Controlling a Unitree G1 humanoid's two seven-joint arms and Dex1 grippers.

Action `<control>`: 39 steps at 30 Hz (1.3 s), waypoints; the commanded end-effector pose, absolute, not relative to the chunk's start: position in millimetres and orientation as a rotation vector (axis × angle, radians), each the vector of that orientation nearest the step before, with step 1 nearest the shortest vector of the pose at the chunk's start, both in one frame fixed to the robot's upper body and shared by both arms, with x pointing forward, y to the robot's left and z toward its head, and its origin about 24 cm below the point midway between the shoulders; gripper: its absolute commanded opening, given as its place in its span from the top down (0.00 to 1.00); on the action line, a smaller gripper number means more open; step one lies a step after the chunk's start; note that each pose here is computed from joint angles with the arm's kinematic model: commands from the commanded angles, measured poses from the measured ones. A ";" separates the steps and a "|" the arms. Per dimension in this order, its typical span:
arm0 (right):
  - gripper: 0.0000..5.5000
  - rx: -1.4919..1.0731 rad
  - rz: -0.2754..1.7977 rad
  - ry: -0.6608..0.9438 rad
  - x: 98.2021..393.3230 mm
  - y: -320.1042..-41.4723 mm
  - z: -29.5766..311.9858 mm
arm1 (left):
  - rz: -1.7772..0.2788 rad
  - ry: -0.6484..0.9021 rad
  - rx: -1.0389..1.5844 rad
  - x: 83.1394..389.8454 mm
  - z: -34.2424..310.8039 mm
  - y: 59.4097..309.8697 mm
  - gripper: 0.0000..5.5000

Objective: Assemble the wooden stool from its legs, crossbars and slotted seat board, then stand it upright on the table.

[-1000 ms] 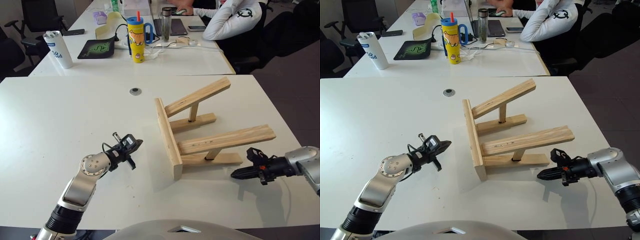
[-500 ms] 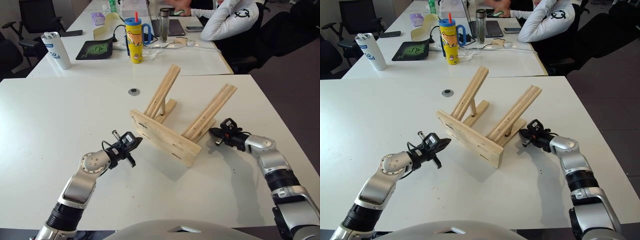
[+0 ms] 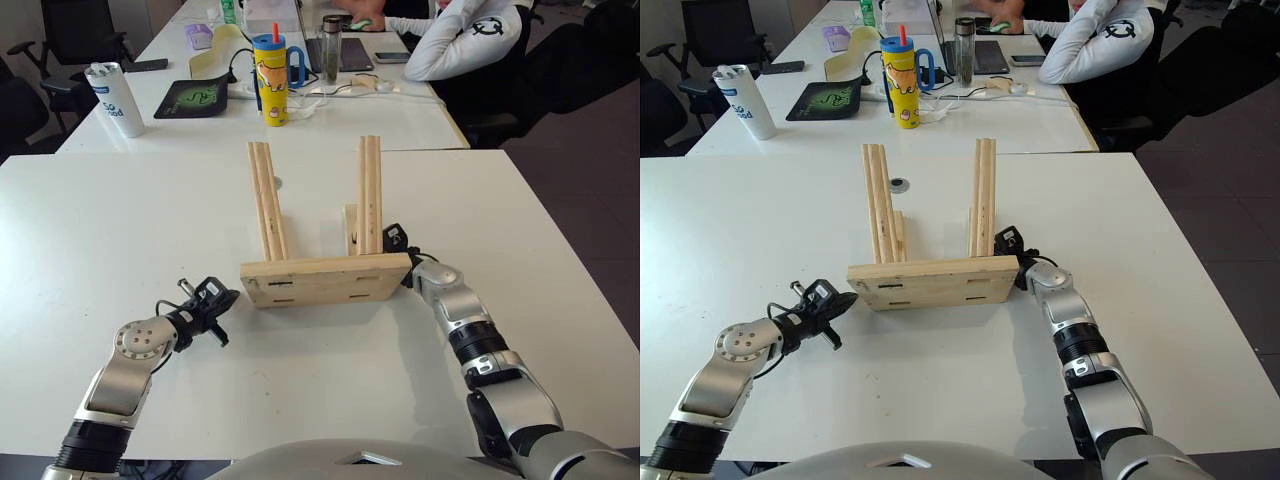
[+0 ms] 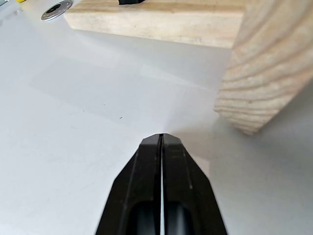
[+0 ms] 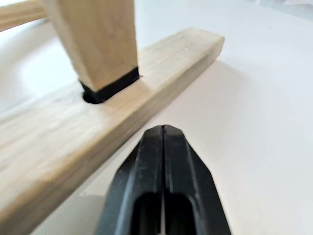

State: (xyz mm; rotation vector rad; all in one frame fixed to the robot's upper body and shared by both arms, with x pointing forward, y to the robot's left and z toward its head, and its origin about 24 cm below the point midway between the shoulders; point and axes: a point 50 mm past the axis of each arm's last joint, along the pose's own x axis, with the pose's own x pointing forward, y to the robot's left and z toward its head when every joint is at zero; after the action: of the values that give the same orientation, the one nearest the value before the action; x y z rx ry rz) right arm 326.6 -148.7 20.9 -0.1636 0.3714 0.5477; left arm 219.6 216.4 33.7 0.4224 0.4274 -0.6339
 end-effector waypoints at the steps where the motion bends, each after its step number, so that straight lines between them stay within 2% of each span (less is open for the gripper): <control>1: 1.00 -0.113 0.487 0.364 335.0 -154.8 24.7 | -0.653 0.402 0.428 227.4 34.8 207.2 1.00; 5: 1.00 -0.043 0.425 0.308 333.8 -183.4 34.6 | -0.658 0.388 0.417 227.1 36.3 202.2 1.00; 8: 1.00 -0.027 0.403 0.245 323.2 -214.4 45.1 | -0.559 0.396 0.395 224.4 31.7 211.3 1.00; 10: 1.00 -0.058 0.423 0.243 311.6 -227.0 45.2 | -0.516 0.415 0.362 215.3 25.5 214.5 1.00; 14: 1.00 -0.096 0.508 0.308 276.2 -233.8 33.0 | -0.506 0.453 0.306 192.6 17.7 207.4 1.00; 18: 1.00 -0.090 0.572 0.369 242.5 -224.3 22.3 | -0.485 0.468 0.258 183.4 13.6 193.4 1.00; 22: 1.00 -0.079 0.614 0.383 227.0 -210.0 20.1 | -0.499 0.474 0.247 180.8 9.9 180.5 1.00; 26: 1.00 -0.085 0.658 0.362 224.3 -197.8 23.1 | -0.518 0.458 0.260 190.5 10.6 173.5 1.00; 32: 1.00 -0.103 0.721 0.265 237.1 -174.1 41.8 | -0.570 0.410 0.261 199.2 21.8 161.4 1.00; 39: 1.00 -0.125 0.766 0.187 235.7 -160.5 58.8 | -0.610 0.355 0.273 205.1 37.4 154.9 1.00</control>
State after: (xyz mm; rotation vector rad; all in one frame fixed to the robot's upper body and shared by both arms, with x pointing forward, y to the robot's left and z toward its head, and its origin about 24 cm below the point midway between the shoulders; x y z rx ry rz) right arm 232.5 -186.3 40.5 -0.1307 0.2894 0.6536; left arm 201.1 173.3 25.8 0.2903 0.4143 -0.5170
